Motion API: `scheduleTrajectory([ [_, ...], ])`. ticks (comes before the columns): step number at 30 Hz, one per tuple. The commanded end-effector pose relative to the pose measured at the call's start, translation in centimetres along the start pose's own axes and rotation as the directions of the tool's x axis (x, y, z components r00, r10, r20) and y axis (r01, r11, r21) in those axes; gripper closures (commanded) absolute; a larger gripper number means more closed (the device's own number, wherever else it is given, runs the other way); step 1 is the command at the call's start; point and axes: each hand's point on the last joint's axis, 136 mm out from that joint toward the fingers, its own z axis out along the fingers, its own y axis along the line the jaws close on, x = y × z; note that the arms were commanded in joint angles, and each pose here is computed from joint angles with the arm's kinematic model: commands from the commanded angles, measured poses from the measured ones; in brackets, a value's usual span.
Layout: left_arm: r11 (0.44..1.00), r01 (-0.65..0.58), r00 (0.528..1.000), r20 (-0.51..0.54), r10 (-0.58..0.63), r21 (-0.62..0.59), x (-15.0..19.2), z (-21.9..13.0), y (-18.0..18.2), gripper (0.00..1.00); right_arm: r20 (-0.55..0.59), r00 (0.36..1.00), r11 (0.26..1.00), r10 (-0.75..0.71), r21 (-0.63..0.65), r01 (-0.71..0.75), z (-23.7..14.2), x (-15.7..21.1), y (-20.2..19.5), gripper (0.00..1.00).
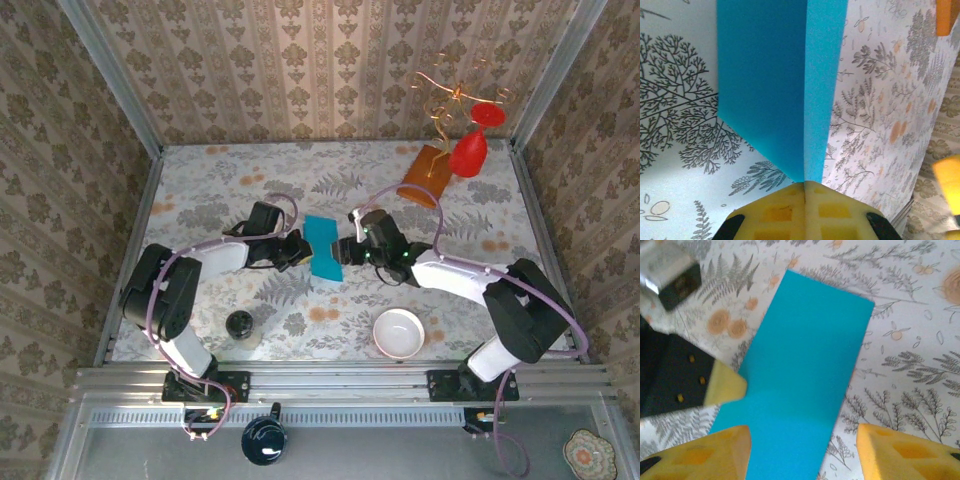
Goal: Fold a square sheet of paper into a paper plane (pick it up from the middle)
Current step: Third fold the triangle at the center of the table.
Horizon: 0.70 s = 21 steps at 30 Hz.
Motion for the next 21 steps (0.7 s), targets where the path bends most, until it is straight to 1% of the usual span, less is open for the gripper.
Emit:
scheduleTrajectory([
  [1, 0.999, 0.036, 0.999, 0.006, -0.036, 0.029, 0.1, -0.7, -0.7, 0.97, 0.096, 0.97, 0.974, -0.225, 0.018, 0.224, -0.3, -1.0, 1.5, 0.4],
  [5, 0.997, 0.055, 0.998, -0.01, -0.054, 0.047, 0.4, -0.6, -1.0, 0.97, 0.083, 0.904, 0.907, -0.418, -0.014, 0.421, 0.6, 0.6, 3.9, 0.38],
  [8, 0.997, 0.062, 0.998, -0.016, -0.062, 0.04, 0.6, -0.4, -0.7, 0.97, 0.095, 0.866, 0.865, -0.492, -0.06, 0.498, 1.2, 1.9, 5.4, 0.36],
  [12, 0.997, 0.073, 0.997, -0.022, -0.072, 0.037, 0.7, -0.3, -0.5, 0.97, 0.1, 0.822, 0.819, -0.56, -0.086, 0.568, 1.9, 3.3, 6.4, 0.34],
  [15, 0.996, 0.076, 0.997, -0.024, -0.075, 0.038, 0.7, -0.3, -0.6, 0.97, 0.092, 0.79, 0.787, -0.606, -0.073, 0.613, 2.6, 4.2, 6.5, 0.32],
  [18, 0.996, 0.076, 0.997, -0.026, -0.075, 0.041, 0.6, -0.2, -0.7, 0.97, 0.08, 0.775, 0.775, -0.627, -0.042, 0.631, 3.2, 4.7, 5.9, 0.31],
  [21, 0.996, 0.077, 0.997, -0.027, -0.076, 0.041, 0.6, -0.2, -0.7, 0.97, 0.076, 0.774, 0.777, -0.628, 0.015, 0.629, 3.7, 4.4, 5.0, 0.31],
])
